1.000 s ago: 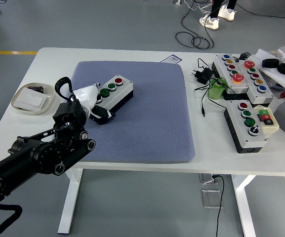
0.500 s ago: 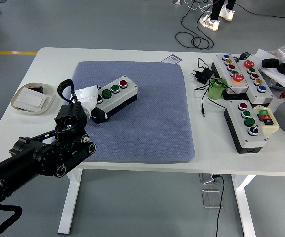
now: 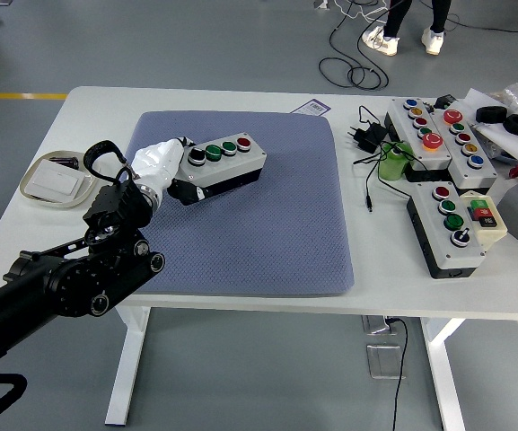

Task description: Pick up the button,place it on the desk,press the button,press the button

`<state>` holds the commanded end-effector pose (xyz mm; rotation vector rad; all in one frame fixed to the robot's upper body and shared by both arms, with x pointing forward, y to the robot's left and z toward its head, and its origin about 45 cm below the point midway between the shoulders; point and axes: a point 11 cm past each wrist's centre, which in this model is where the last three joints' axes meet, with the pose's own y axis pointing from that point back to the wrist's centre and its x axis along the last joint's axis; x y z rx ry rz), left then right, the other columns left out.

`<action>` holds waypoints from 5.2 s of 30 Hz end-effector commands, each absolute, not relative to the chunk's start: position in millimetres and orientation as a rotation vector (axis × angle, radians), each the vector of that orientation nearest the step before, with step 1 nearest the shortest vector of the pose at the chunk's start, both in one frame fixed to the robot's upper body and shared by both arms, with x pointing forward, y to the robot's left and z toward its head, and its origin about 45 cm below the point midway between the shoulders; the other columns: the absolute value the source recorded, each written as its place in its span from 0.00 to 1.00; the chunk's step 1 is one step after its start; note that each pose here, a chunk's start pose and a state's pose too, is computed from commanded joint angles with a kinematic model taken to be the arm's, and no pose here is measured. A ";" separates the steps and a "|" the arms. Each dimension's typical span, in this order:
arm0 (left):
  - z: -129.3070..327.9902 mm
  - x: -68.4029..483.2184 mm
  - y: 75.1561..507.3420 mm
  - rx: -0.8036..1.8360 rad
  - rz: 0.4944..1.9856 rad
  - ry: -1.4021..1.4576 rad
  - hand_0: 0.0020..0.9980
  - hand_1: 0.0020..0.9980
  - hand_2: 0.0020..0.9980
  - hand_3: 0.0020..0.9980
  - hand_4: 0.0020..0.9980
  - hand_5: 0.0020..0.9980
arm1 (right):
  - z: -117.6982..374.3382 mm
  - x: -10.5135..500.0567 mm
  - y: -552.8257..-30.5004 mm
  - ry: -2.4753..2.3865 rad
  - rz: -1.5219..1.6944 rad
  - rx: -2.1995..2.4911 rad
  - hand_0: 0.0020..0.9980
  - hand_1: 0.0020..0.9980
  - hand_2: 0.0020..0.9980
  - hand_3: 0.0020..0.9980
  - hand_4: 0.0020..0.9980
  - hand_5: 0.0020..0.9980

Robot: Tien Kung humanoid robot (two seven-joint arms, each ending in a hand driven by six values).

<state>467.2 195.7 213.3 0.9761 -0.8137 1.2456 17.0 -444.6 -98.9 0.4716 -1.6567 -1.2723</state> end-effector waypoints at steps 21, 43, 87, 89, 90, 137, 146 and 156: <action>230.0 457.5 176.7 0.536 1.017 -0.733 0.11 0.11 0.11 0.24 0.17 0.00 | -98.6 18.5 -444.9 -1.658 -1.271 0.471 0.64 0.51 0.55 0.59 0.24 0.36; 198.6 446.1 186.0 0.571 0.819 -0.835 0.13 0.10 0.11 0.23 0.17 0.00 | -98.5 19.4 -444.7 -1.653 -1.269 0.473 0.64 0.51 0.55 0.59 0.24 0.37; 178.0 450.6 208.8 0.778 0.766 -0.999 1.00 0.98 1.00 1.00 1.00 0.35 | -98.7 19.7 -444.0 -1.648 -1.266 0.477 0.64 0.51 0.55 0.59 0.24 0.37; 178.2 451.1 210.8 0.784 0.772 -0.976 1.00 1.00 1.00 1.00 1.00 0.37 | -98.7 19.9 -444.0 -1.649 -1.267 0.477 0.64 0.51 0.55 0.59 0.24 0.37; 178.2 451.2 211.3 0.786 0.774 -0.970 1.00 1.00 1.00 1.00 1.00 0.37 | -98.7 20.0 -444.0 -1.650 -1.267 0.477 0.64 0.51 0.55 0.59 0.24 0.37; 284.8 410.1 167.8 0.966 0.795 -0.778 0.01 0.00 0.02 0.80 0.55 0.00 | -99.3 13.4 -443.9 -1.646 -1.273 0.465 0.64 0.51 0.55 0.59 0.24 0.37; 277.3 406.7 143.5 0.950 0.730 -0.772 0.01 0.00 0.02 0.81 0.53 0.00 | -99.4 11.2 -443.7 -1.641 -1.274 0.460 0.64 0.51 0.55 0.59 0.24 0.37; 261.6 413.1 136.4 0.985 0.715 -0.760 0.02 0.00 0.03 0.81 0.52 0.00 | -99.0 13.6 -444.6 -1.647 -1.271 0.465 0.64 0.51 0.55 0.59 0.24 0.37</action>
